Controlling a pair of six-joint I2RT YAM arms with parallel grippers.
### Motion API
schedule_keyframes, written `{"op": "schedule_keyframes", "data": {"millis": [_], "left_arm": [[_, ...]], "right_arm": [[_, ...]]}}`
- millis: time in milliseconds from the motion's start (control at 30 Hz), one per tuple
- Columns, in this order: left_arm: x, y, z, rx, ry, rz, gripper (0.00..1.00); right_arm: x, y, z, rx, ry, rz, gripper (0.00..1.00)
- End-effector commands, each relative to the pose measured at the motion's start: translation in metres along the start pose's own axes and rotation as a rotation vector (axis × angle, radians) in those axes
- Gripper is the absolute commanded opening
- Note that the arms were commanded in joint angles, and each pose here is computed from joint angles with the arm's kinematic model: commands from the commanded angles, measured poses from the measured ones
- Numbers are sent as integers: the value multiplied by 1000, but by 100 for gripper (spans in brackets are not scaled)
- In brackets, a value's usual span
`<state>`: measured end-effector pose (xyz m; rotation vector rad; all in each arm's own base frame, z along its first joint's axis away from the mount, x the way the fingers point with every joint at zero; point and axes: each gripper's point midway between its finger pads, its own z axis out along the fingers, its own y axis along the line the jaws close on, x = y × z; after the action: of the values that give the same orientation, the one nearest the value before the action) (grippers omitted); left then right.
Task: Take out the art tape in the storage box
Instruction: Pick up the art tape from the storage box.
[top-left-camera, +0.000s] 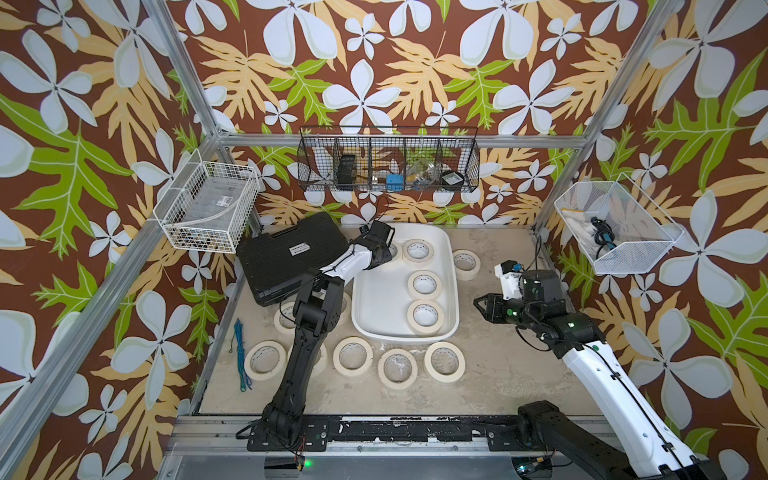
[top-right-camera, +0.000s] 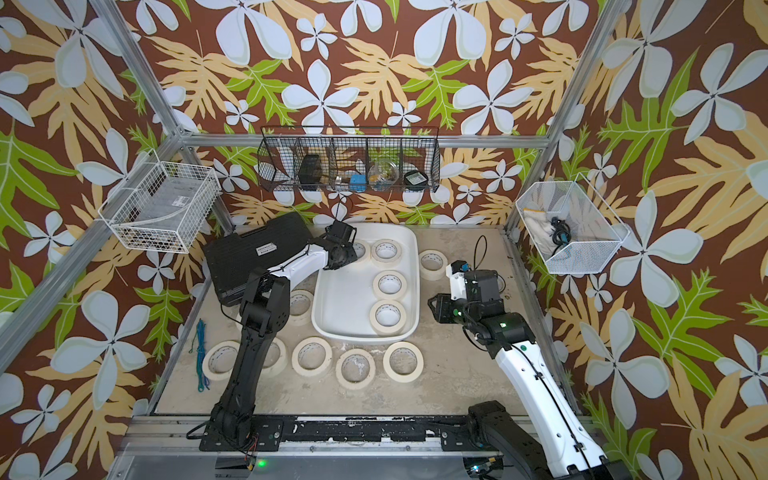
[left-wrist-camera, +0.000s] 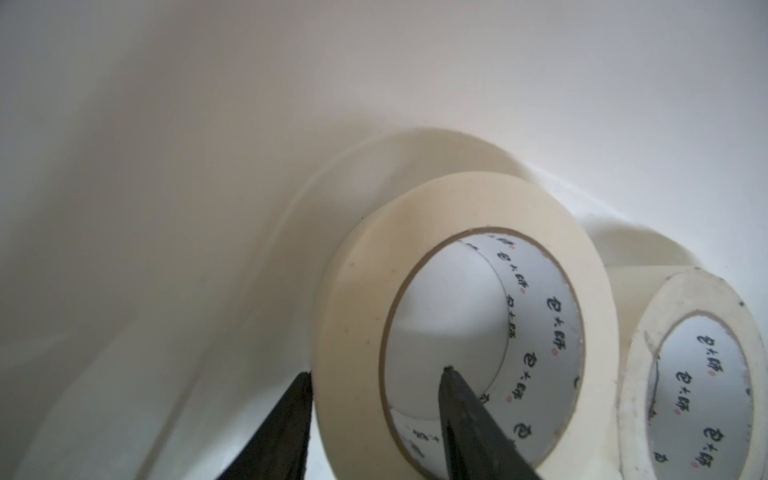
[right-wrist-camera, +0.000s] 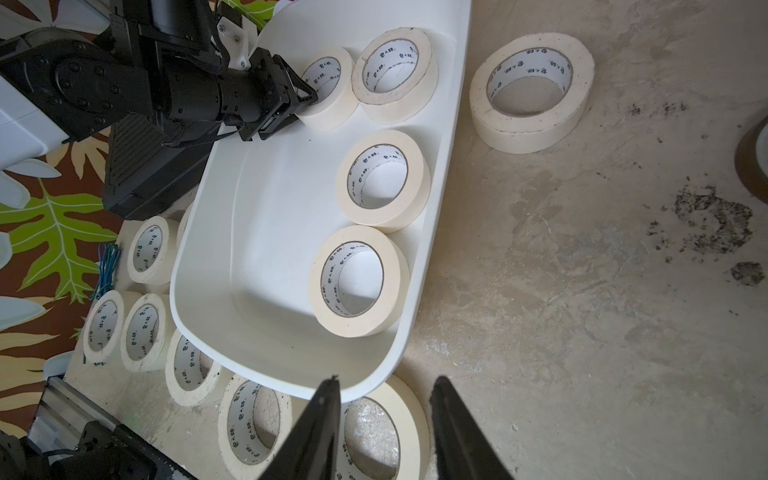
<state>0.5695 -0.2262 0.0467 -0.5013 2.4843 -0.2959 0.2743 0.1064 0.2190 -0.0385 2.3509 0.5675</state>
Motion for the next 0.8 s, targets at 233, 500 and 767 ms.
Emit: {"op": "schedule_keyframes", "data": {"millis": [233, 500, 767], "left_arm": [[5, -2, -10, 29, 36, 27, 31], [-3, 1, -47, 28, 19, 77, 24], [0, 16, -98, 12, -3, 129, 23]], "right_arm": [[-3, 2, 1, -4, -2, -3, 39], [-5, 4, 3, -11, -7, 3, 39], [-15, 13, 14, -32, -11, 0, 39]]}}
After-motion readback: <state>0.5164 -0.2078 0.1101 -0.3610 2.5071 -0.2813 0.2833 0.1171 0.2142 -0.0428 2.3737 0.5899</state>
